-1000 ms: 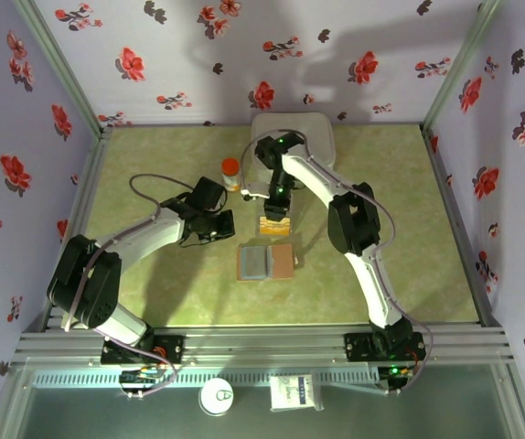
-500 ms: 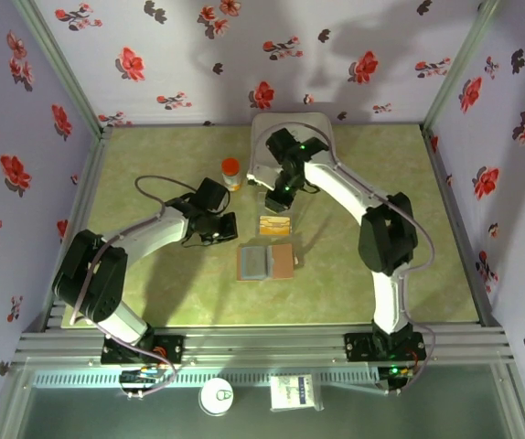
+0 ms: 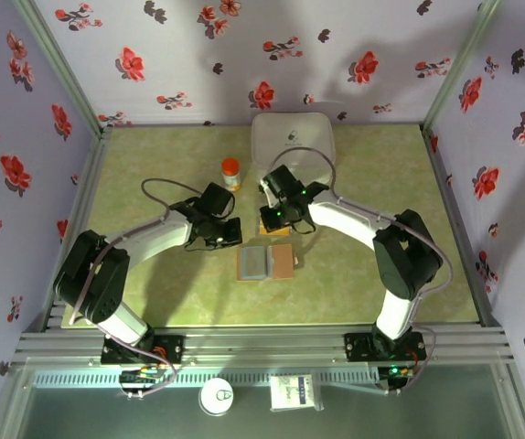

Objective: Take the credit cards out of the card holder

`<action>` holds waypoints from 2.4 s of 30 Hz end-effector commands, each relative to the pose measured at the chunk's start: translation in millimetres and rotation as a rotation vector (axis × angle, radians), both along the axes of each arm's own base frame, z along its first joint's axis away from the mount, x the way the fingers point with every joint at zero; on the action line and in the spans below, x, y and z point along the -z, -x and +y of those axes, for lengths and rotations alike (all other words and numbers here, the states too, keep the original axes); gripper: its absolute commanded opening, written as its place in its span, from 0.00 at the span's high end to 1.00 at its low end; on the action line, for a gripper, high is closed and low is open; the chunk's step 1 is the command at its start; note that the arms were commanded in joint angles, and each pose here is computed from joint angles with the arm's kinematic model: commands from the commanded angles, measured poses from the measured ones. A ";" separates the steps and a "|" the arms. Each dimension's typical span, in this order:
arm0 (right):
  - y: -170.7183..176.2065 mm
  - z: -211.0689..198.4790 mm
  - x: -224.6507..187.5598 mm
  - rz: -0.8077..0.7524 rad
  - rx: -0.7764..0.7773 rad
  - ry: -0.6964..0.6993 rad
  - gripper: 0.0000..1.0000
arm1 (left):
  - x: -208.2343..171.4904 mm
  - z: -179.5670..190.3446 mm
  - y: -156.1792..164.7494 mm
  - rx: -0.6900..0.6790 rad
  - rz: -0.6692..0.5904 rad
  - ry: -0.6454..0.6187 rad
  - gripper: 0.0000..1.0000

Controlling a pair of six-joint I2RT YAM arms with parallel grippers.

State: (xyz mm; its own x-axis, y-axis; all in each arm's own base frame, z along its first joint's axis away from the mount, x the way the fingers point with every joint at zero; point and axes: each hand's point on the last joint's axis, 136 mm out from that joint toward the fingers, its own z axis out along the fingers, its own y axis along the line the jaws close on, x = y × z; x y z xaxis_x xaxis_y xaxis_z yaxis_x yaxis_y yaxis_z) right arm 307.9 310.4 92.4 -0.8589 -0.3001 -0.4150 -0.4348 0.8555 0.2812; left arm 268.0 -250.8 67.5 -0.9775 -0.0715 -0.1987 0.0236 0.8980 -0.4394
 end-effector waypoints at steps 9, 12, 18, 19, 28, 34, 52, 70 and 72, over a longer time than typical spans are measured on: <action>40.3 10.3 17.7 0.185 0.243 -0.120 0.79 | 21.8 7.8 30.7 -0.012 0.053 -0.023 1.00; 45.9 9.5 24.7 0.210 0.267 -0.143 0.77 | 24.6 8.4 34.7 -0.023 0.058 -0.013 1.00; 53.1 10.6 32.4 0.243 0.274 -0.161 0.71 | 25.5 2.9 37.3 -0.019 0.062 0.005 1.00; 54.2 12.0 33.1 0.249 0.274 -0.170 0.71 | 26.6 3.7 38.6 -0.020 0.064 0.005 1.00; 59.3 18.5 35.7 0.283 0.268 -0.203 0.72 | 39.6 7.5 43.3 -0.019 0.093 -0.020 1.00; 67.3 18.2 42.0 0.318 0.267 -0.197 0.70 | 43.6 10.8 46.7 -0.017 0.114 -0.042 1.00; 79.8 8.6 55.7 0.345 0.269 -0.138 0.68 | 52.5 16.7 48.5 -0.027 0.144 -0.088 1.00; 78.9 -1.9 56.8 0.312 0.280 -0.101 0.69 | 21.1 8.9 39.0 -0.025 0.078 -0.035 1.00; 79.2 -2.9 58.7 0.315 0.281 -0.098 0.69 | 14.4 7.4 37.8 -0.027 0.067 -0.019 1.00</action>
State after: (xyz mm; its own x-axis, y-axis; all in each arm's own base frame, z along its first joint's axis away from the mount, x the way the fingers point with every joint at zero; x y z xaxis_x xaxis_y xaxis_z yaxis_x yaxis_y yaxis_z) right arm 234.4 315.3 35.1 -0.9915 0.0003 -0.1298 -0.0620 0.8774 0.4758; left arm 224.8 -238.9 32.1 -0.9916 -0.0834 -0.0993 -0.0373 0.9171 -0.3970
